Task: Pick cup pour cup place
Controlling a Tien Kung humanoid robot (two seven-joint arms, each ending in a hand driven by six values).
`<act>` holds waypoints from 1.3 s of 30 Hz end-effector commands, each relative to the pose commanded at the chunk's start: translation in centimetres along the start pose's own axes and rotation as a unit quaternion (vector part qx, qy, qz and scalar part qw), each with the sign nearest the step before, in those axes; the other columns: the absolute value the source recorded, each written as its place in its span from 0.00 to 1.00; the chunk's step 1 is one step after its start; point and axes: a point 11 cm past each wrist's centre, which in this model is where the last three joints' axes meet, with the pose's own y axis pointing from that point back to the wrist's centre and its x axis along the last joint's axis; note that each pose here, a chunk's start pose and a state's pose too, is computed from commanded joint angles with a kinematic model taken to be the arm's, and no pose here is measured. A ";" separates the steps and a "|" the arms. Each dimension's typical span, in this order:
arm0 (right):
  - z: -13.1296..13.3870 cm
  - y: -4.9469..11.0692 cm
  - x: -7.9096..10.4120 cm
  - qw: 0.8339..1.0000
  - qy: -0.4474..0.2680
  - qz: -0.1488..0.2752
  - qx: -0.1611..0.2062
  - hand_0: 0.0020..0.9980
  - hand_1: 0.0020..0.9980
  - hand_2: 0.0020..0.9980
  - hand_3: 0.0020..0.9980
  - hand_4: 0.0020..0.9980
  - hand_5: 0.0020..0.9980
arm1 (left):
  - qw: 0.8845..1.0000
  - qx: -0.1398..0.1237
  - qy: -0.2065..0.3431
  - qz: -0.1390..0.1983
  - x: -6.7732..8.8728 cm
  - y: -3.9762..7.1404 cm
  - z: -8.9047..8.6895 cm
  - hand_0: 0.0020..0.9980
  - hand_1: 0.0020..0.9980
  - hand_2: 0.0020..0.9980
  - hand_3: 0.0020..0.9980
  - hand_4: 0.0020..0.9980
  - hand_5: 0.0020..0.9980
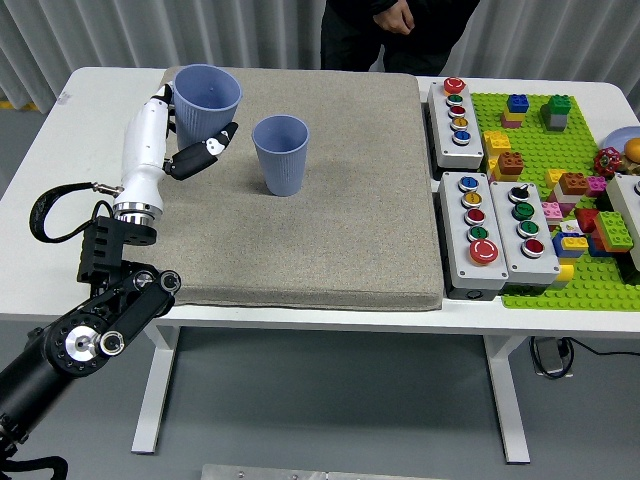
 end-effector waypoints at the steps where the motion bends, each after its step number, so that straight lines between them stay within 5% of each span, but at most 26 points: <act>1: 0.0 0.0 0.0 1.000 0.000 0.000 0.000 0.68 0.62 0.57 0.56 0.00 0.18 | 1.000 0.004 0.009 0.000 -0.1 0.3 -0.1 0.39 0.45 0.55 0.57 0.71 0.29; 26: 0.0 0.0 0.1 1.000 0.001 0.002 0.000 0.68 0.62 0.57 0.56 0.00 0.18 | 0.994 0.028 0.084 -0.058 -4.9 5.7 -1.5 0.41 0.47 0.56 0.57 0.71 0.31; 39: 0.4 -0.1 0.2 1.000 0.005 0.003 -0.003 0.68 0.62 0.57 0.56 0.00 0.18 | 0.981 0.007 0.181 -0.071 -6.9 8.4 -1.4 0.43 0.47 0.56 0.57 0.70 0.32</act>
